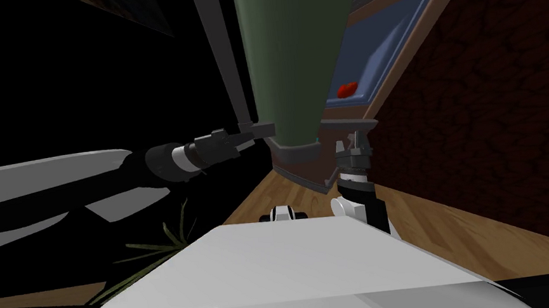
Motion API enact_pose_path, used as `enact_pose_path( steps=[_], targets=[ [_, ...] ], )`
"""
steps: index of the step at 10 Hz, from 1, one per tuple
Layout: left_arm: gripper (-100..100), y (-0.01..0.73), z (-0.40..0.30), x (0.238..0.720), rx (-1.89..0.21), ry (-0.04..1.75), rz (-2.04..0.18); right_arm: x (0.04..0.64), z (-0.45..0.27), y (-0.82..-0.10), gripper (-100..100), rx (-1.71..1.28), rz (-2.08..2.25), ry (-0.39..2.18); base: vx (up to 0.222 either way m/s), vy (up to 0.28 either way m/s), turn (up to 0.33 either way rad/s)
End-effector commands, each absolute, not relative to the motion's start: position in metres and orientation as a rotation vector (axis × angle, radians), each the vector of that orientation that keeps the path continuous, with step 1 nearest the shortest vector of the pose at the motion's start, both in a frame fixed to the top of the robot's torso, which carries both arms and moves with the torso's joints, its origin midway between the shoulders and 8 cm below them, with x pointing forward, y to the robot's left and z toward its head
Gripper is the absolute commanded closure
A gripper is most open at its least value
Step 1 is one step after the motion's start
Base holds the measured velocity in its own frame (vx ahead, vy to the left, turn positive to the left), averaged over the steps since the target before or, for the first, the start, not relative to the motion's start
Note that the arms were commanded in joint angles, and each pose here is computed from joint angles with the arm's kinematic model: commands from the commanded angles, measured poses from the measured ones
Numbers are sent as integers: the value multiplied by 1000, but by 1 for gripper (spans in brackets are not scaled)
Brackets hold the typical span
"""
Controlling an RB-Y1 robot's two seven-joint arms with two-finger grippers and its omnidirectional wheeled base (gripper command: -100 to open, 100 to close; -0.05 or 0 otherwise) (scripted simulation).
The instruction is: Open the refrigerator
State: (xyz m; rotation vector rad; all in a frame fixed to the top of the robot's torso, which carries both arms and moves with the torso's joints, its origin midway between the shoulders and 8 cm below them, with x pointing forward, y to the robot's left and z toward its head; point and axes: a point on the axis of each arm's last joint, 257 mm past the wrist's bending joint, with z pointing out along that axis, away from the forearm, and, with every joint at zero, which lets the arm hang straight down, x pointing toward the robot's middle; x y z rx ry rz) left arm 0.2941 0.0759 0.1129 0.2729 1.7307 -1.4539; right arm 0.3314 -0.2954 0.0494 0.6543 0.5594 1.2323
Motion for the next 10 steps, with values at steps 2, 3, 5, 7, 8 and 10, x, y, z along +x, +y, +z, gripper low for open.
enact_pose_path(
  steps=[2, 3, 5, 7, 8, 10],
  targets=[
    [100, 86, 129, 299, 264, 1667, -1511, 331, 49, -295, 0, 654, 1232, 559, -57, 215, -201],
    [100, 85, 137, 299, 291, 1631, -1522, 331, 50, -295, 0, 654, 1233, 559, -122, 308, -244],
    [100, 94, 145, 312, 300, 1606, -1474, 331, 49, -295, 0, 654, 1232, 559, -47, 91, 48],
    [100, 104, 148, 325, 273, 1597, -1452, 331, 49, -295, 0, 655, 1233, 559, -11, -22, 18],
    [100, 110, 149, 332, 257, 1593, -1440, 331, 49, -295, 0, 655, 1233, 559, -15, -26, -2],
    [100, 111, 145, 333, 247, 1602, -1443, 331, 49, -295, 0, 655, 1233, 559, -3, -16, 0]
  ],
)
